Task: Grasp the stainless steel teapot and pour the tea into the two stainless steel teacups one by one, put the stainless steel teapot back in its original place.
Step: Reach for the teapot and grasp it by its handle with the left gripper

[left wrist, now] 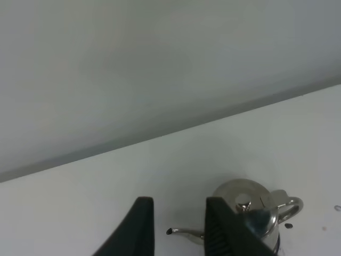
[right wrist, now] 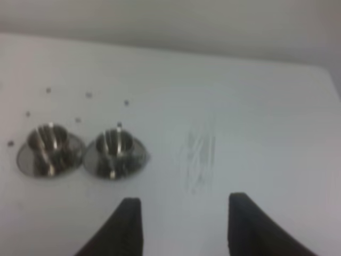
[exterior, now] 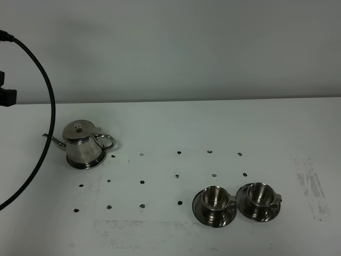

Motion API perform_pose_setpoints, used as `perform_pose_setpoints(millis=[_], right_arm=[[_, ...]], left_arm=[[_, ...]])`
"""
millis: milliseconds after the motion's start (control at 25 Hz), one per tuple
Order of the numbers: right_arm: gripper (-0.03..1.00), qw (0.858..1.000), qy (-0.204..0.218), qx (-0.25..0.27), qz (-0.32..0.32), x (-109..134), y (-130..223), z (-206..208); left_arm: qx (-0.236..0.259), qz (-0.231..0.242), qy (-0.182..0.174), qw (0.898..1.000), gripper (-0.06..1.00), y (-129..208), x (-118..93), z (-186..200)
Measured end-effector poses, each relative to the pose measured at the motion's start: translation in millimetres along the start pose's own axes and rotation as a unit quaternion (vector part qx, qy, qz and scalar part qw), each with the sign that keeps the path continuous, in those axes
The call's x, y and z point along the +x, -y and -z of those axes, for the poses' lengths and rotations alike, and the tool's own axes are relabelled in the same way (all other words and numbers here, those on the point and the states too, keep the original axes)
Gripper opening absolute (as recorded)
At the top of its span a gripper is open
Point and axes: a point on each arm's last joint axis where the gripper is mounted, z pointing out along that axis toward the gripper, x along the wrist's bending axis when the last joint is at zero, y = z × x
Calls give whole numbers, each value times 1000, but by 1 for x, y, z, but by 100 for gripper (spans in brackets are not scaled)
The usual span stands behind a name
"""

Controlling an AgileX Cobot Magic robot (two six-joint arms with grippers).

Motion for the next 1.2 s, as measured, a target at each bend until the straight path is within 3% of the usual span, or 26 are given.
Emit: perform_pose_setpoints(millis=[200,600,880,1000,1200], right_arm=[[39,999,-5,45,-9,1,13,-7],[36,999,1,48,-13,0,13,-7],[33,996,60,52,-42,1,13,-8],[32,995,67,53,-46,1,13,-8],[29,995,68,53,-47,1,13,-8]], left_arm=[[-5,0,-3,1000,30,-1,1,0],[-27,0,-22,999,30,-3,3,0],[-14,1,-17,1000,30,2,3,-10],[-5,2,-15,1000,30,6,2,-16],[34,-30,33,998,30,0,-9,-29]])
